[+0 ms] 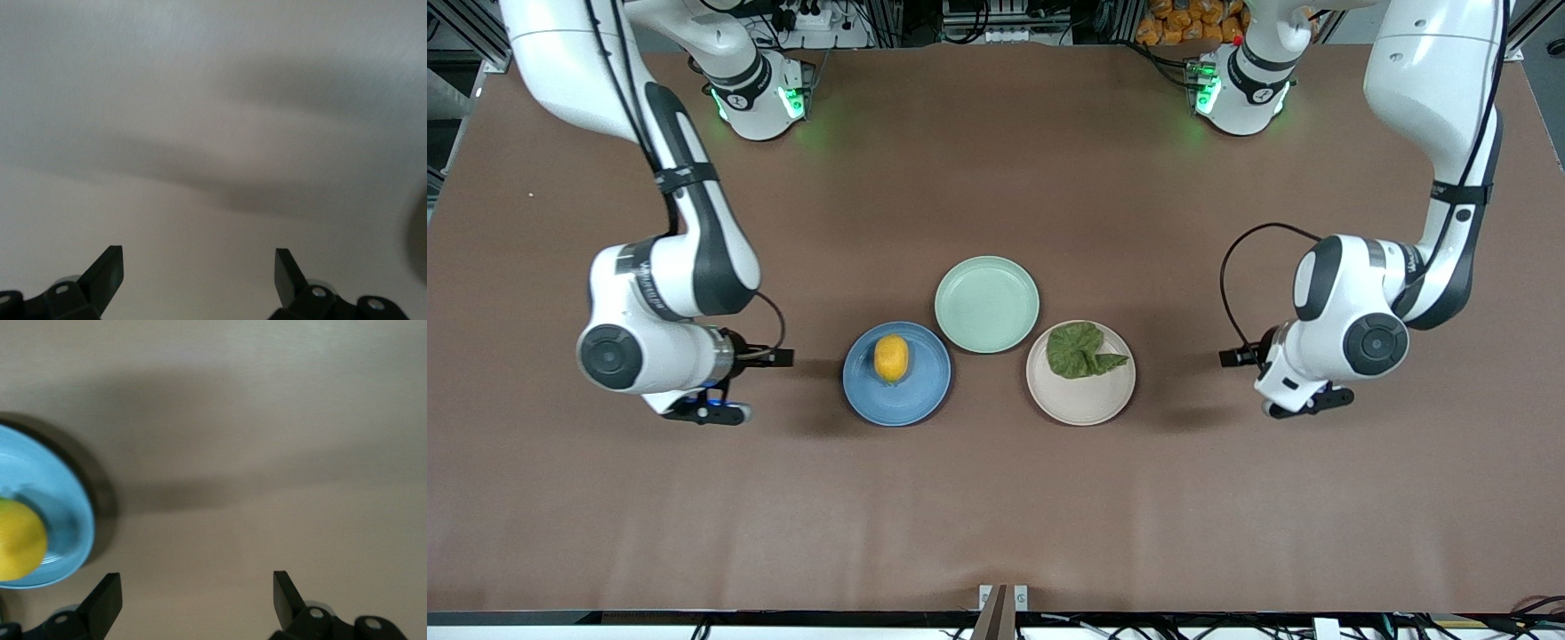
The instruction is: Place lemon and lettuce in plates
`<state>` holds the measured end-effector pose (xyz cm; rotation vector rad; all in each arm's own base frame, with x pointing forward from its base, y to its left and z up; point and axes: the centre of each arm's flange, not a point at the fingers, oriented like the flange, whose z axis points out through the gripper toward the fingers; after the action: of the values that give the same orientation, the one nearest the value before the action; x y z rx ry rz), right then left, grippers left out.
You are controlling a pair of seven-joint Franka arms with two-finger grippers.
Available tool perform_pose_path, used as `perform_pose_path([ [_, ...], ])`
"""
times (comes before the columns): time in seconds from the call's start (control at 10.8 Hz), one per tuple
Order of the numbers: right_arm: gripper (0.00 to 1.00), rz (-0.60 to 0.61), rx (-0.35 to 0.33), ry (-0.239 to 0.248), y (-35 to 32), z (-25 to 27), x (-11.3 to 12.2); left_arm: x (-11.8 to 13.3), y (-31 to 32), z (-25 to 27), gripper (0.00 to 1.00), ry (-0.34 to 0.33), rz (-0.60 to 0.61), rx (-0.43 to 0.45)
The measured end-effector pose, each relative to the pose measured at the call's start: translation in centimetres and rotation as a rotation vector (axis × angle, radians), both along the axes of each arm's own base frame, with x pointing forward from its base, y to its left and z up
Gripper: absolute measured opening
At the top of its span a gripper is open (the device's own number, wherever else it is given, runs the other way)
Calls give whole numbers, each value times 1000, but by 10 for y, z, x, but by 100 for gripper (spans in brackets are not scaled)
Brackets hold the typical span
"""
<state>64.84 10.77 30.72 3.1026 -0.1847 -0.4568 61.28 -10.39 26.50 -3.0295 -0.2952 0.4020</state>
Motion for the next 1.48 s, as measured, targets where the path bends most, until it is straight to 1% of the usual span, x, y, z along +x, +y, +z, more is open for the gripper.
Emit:
perform_pose_path([
  [0.19, 100, 6, 7, 13, -26, 6, 1, -18, 17, 15, 100, 3, 16, 1],
  [0.37, 100, 12, 18, 25, -53, 8, 1, -37, 20, 28, 100, 4, 12, 4],
  [0.56, 100, -13, 21, 32, -77, 17, 0, -65, 18, 37, 100, 15, -2, 12],
  [0.74, 100, -39, 24, 26, -96, 31, -1, -86, 13, 46, 100, 14, -16, 18],
  [0.84, 100, -52, 23, 16, -106, 40, -2, -89, 13, 55, 100, 0, -24, 16],
  [1.02, 100, -64, 19, 3, -117, 57, -5, -90, 12, 85, 100, -51, -81, 0],
  [1.21, 100, -55, 4, 4, -119, 71, -9, -89, 12, 121, 100, -121, -106, -9],
  [1.48, 100, -49, -7, -5, -121, 89, -17, -65, 7, 195, 100, -282, -108, -27],
])
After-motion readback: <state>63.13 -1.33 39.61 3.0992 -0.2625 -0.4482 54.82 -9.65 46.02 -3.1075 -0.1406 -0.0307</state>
